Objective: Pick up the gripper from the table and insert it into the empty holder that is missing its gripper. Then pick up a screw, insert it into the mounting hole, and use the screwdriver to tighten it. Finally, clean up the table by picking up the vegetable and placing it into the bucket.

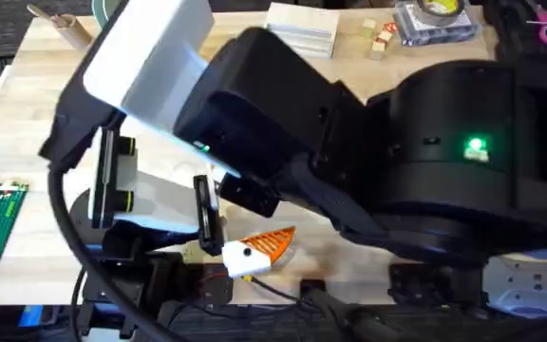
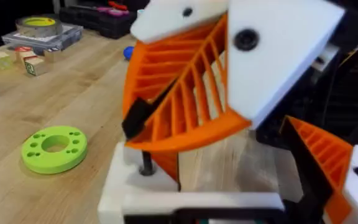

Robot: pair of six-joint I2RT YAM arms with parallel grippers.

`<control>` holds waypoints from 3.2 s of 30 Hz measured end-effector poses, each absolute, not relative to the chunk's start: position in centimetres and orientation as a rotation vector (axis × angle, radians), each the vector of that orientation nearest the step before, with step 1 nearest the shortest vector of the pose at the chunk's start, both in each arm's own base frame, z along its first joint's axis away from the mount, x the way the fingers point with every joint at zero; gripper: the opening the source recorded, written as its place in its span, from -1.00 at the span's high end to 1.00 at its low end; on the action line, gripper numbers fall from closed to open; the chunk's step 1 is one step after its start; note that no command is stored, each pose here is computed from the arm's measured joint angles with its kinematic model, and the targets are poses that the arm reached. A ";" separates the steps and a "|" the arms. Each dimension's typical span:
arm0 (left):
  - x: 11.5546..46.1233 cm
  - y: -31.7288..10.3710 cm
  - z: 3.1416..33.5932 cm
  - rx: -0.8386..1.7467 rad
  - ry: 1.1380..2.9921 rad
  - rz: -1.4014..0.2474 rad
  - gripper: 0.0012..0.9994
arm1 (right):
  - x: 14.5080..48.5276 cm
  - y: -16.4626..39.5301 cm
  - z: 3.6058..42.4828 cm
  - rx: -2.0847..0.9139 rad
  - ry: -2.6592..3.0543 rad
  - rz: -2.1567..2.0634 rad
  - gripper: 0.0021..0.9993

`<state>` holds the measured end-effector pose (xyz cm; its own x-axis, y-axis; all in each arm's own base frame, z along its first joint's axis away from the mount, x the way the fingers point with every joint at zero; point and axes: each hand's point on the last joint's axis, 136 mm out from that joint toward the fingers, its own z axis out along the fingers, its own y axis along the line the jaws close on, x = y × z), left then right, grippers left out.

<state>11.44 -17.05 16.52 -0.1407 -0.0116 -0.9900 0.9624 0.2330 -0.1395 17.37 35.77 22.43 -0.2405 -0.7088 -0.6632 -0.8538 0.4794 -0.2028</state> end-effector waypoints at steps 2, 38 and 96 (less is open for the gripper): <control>11.4 -17.0 16.6 0.967 1.415 -1.128 -0.99 | 17.6 35.6 22.4 -1.283 2.013 0.242 0.99; 11.9 -16.9 16.5 0.950 1.425 -1.108 -0.99 | 18.3 35.2 22.1 -1.271 2.029 0.215 -0.86; 11.9 -16.9 16.6 0.958 1.412 -1.098 0.99 | 30.2 -10.8 18.7 0.090 2.732 -0.090 -0.93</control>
